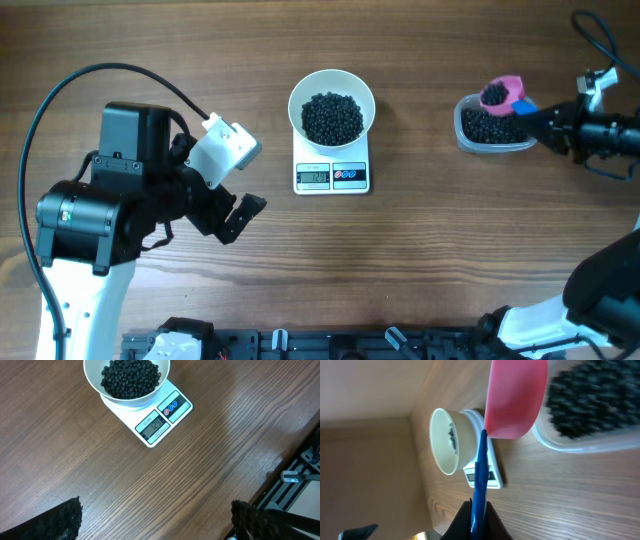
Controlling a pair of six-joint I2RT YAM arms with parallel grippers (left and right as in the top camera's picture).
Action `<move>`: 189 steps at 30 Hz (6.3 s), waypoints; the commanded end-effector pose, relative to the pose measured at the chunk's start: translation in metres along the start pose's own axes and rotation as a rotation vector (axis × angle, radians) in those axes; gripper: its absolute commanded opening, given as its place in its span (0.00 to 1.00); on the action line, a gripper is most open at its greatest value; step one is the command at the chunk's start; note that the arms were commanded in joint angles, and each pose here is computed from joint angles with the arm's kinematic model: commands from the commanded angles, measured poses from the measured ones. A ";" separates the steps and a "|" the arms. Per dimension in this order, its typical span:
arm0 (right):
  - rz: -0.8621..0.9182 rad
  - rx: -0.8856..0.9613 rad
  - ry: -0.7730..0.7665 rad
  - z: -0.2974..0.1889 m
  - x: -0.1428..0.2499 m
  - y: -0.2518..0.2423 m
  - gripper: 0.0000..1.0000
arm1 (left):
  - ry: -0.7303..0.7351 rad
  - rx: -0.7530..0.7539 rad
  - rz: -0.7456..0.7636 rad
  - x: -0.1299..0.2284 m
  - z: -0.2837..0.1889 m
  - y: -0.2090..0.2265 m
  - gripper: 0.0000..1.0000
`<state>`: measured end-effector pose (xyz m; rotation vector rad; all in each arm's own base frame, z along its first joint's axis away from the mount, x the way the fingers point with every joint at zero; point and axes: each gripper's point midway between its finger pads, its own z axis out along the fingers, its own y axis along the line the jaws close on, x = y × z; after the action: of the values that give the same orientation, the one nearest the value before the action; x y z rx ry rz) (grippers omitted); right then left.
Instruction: Scoop item into bowl and weigh 150g on scale
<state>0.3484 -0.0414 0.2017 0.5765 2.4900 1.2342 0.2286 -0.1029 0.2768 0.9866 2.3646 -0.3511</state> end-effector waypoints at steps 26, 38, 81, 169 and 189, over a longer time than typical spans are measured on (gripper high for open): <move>-0.591 0.061 0.151 0.147 0.086 0.146 0.04 | -0.022 -0.003 0.013 -0.004 -0.005 0.000 1.00; -0.819 0.277 0.072 0.173 0.093 0.145 0.05 | -0.022 -0.003 0.012 -0.004 -0.005 0.000 1.00; -0.909 0.359 0.012 0.172 0.096 0.153 0.04 | -0.021 -0.002 0.012 -0.004 -0.005 0.000 1.00; -0.860 0.384 0.056 0.184 0.101 0.143 0.04 | -0.021 -0.002 0.012 -0.004 -0.005 0.000 1.00; -0.817 0.462 0.062 0.181 0.100 0.125 0.04 | -0.022 -0.003 0.012 -0.004 -0.005 0.000 1.00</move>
<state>0.3658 0.2033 0.1928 -0.3953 2.5982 0.4240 0.2287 -0.1029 0.2769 0.9865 2.3642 -0.3510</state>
